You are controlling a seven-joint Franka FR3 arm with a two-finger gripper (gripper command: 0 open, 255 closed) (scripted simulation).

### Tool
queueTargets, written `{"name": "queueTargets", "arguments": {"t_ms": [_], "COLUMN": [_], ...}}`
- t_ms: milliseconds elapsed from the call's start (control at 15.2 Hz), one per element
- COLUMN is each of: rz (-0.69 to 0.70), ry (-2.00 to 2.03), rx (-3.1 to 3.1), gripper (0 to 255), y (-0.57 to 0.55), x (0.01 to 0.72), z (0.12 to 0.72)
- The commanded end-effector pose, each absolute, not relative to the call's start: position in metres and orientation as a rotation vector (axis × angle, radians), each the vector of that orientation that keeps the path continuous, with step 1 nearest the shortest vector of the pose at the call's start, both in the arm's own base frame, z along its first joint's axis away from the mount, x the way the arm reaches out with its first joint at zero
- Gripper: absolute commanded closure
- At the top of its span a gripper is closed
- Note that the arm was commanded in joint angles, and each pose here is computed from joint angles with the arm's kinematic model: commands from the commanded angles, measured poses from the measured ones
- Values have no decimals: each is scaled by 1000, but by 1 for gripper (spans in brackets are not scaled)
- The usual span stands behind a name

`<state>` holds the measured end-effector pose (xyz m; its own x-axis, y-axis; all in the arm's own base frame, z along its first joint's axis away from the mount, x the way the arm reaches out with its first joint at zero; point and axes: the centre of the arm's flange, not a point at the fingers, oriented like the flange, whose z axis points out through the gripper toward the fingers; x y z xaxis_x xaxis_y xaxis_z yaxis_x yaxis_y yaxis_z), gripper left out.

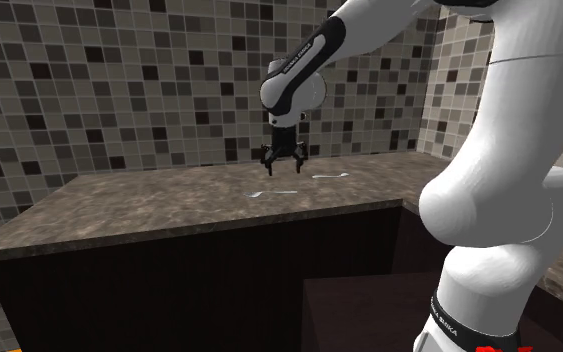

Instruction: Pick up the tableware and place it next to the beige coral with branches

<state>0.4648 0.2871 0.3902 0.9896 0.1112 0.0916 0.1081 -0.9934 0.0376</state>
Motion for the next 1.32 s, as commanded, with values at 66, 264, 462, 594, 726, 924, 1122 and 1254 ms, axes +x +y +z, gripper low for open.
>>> {"name": "queueTargets", "arguments": {"t_ms": [66, 264, 462, 594, 726, 924, 1122, 1254], "rz": [176, 205, 234, 247, 247, 247, 247, 247], "ry": [190, 210, 230, 238, 238, 238, 238, 238], "rx": [3101, 3100, 3099, 3098, 3098, 3098, 3098, 3098], "gripper": [0, 0, 0, 0, 0, 0, 0, 0], "y": [323, 355, 386, 400, 400, 400, 400, 400], "x": [481, 496, 510, 517, 518, 521, 523, 523], "z": [374, 360, 345, 339, 329, 313, 300, 300]}}
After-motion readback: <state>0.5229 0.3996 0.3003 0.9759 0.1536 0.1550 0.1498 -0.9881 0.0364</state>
